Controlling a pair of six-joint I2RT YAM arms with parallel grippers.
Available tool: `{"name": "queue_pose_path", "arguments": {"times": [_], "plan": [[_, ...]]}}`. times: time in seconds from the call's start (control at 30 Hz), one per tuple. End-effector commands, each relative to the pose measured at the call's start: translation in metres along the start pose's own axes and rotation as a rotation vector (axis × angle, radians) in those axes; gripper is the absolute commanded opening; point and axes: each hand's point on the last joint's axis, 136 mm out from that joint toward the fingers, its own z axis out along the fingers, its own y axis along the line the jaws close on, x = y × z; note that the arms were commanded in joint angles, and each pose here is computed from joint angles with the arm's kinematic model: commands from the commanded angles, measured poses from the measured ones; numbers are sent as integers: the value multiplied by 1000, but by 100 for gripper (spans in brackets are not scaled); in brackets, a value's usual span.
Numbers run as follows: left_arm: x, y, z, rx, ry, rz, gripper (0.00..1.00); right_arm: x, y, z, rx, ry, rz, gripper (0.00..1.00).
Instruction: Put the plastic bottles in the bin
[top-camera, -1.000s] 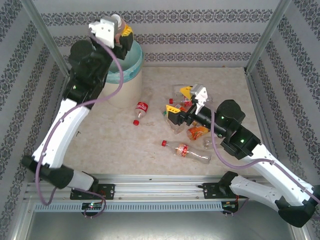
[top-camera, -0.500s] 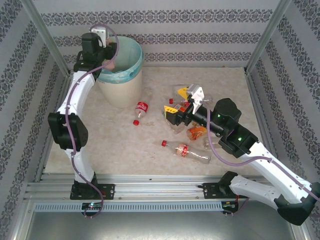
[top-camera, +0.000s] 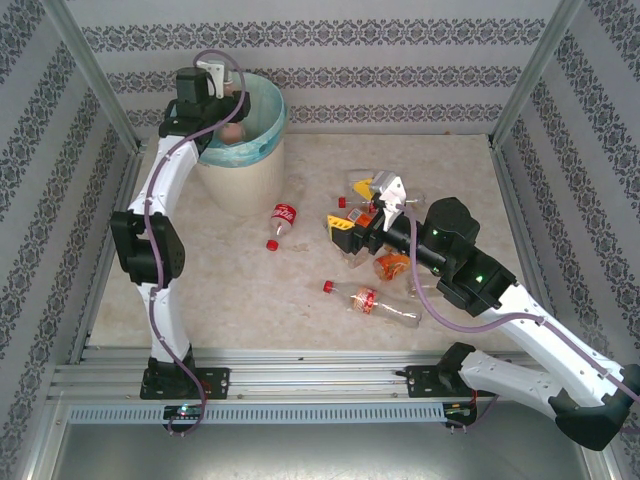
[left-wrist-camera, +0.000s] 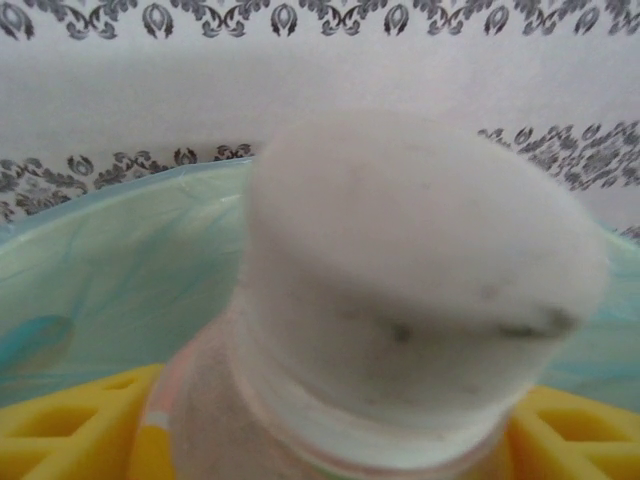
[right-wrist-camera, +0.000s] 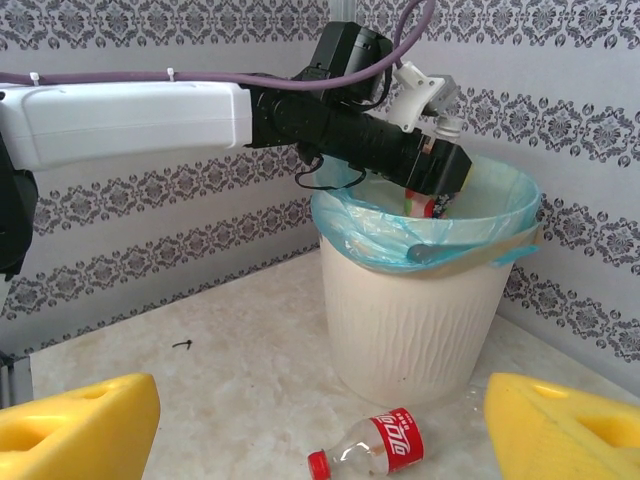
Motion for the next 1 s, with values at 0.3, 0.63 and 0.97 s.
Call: {"name": "queue_pose_path", "arguments": {"times": [0.3, 0.63, 0.97], "plan": [[-61, -15, -53, 43, -114, -4, 82, 3, 3, 4, -14, 8, -15, 84], [-33, -13, -42, 43, -32, -20, 81, 4, 3, 3, -11, 15, -14, 84], [-87, -46, -103, 141, -167, -24, 78, 38, -27, 10, 133, 257, 68, 82]]}}
